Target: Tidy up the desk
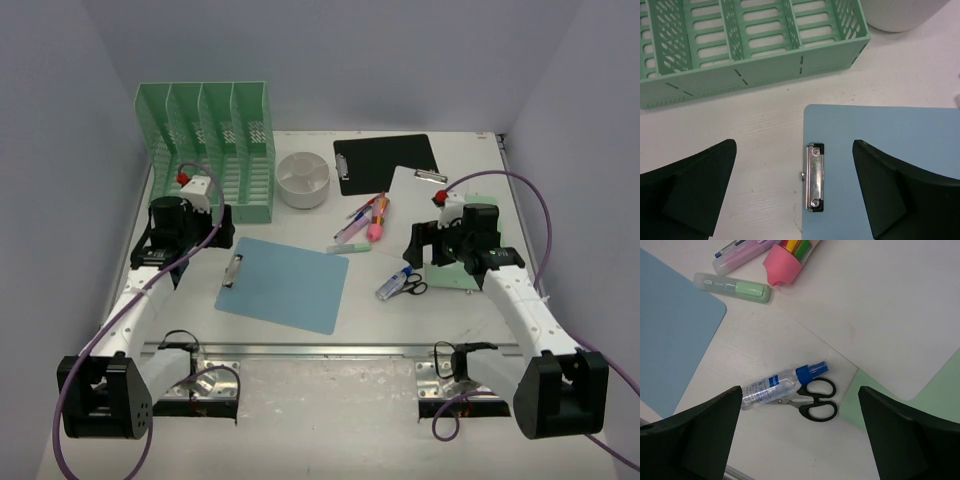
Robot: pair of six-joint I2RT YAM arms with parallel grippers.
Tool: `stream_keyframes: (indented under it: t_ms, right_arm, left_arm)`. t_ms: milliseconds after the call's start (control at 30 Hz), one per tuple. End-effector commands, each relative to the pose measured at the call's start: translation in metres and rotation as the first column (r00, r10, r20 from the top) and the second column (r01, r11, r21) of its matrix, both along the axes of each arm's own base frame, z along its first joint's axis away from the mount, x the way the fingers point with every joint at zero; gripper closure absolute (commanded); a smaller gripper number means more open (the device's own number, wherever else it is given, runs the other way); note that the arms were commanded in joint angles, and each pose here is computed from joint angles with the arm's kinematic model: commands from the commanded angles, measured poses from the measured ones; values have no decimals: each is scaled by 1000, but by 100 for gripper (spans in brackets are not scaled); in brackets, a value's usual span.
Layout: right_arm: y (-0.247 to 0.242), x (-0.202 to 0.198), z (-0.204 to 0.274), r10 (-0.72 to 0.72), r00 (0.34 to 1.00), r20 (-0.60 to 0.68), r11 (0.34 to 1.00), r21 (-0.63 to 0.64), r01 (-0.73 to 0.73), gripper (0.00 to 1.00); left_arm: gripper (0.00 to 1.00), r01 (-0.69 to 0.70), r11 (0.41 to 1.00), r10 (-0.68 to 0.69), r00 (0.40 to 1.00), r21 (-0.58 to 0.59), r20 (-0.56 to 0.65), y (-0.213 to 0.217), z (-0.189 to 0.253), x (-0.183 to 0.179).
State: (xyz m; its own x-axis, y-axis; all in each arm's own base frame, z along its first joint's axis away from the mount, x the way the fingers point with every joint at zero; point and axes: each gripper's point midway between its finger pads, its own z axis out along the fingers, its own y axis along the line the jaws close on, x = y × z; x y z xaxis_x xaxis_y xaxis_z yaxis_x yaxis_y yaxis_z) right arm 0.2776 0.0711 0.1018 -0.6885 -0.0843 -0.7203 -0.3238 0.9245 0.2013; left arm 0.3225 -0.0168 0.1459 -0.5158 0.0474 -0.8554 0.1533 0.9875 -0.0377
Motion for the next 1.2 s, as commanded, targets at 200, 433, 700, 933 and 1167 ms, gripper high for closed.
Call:
stream_keyframes:
  t_ms: [200,433,700,933,1167]
  right_arm:
    - [-18,14,15,-329,927,-177,941,21,338,17]
    - [-19,3,-6,-458,759,-463,886,-166,433,26]
    - [14,-9,-33,-431,658,-618,892,-183,413,28]
    - [36,-21,-50,-380,546,-747,900,-161,405,29]
    - [47,-19,-69,-357,456,-816,902,-173,397,36]
  left_arm:
    - [0,-241,971,238,962,2,135,35,29,13]
    - [0,-329,944,324,938,18,124,51,22,17]
    - [0,-384,922,378,921,56,94,62,9,14]
    - [0,-409,909,403,911,75,88,67,7,16]
    - [0,-424,900,420,906,100,55,71,-8,16]
